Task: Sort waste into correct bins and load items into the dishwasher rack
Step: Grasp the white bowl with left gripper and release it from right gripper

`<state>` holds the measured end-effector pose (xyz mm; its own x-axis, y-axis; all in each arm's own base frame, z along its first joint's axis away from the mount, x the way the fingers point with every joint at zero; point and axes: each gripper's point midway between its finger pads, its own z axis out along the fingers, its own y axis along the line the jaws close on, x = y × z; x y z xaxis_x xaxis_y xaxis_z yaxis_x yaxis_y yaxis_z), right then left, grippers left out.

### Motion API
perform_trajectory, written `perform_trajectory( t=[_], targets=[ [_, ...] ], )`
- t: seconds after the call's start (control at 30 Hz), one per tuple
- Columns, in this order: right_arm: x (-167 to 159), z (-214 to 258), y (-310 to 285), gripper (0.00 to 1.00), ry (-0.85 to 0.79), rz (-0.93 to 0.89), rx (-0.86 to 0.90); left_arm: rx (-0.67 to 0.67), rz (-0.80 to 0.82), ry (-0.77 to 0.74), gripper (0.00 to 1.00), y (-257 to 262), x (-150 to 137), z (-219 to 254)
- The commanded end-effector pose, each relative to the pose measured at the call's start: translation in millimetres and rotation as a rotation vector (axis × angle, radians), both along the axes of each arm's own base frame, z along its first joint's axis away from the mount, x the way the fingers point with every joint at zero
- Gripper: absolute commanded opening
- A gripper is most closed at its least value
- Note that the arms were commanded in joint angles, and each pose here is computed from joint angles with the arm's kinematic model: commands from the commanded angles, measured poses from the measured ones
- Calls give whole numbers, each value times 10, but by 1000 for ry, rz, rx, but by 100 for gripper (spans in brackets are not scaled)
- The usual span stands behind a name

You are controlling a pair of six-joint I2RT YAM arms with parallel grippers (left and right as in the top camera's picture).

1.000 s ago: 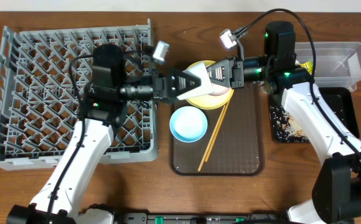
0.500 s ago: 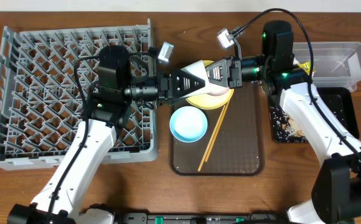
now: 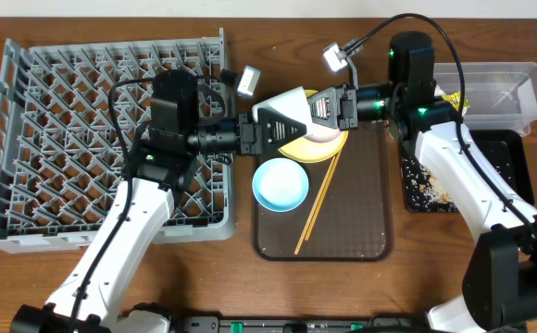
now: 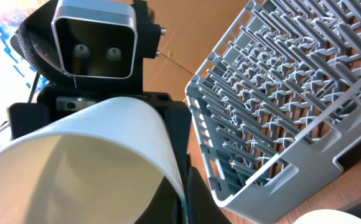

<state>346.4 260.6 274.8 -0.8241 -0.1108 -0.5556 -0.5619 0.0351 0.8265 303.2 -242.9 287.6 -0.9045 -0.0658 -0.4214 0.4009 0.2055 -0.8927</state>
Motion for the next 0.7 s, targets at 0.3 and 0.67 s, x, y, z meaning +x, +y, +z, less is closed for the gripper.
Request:
perform_trajectory(
  t=[0.3, 0.67],
  targets=[
    [-72, 49, 34, 1, 5, 38, 15, 39, 140, -93, 84, 280, 310, 35],
    [-77, 39, 35, 1, 11, 38, 13, -40, 102, -70, 84, 242, 264, 239]
  ],
)
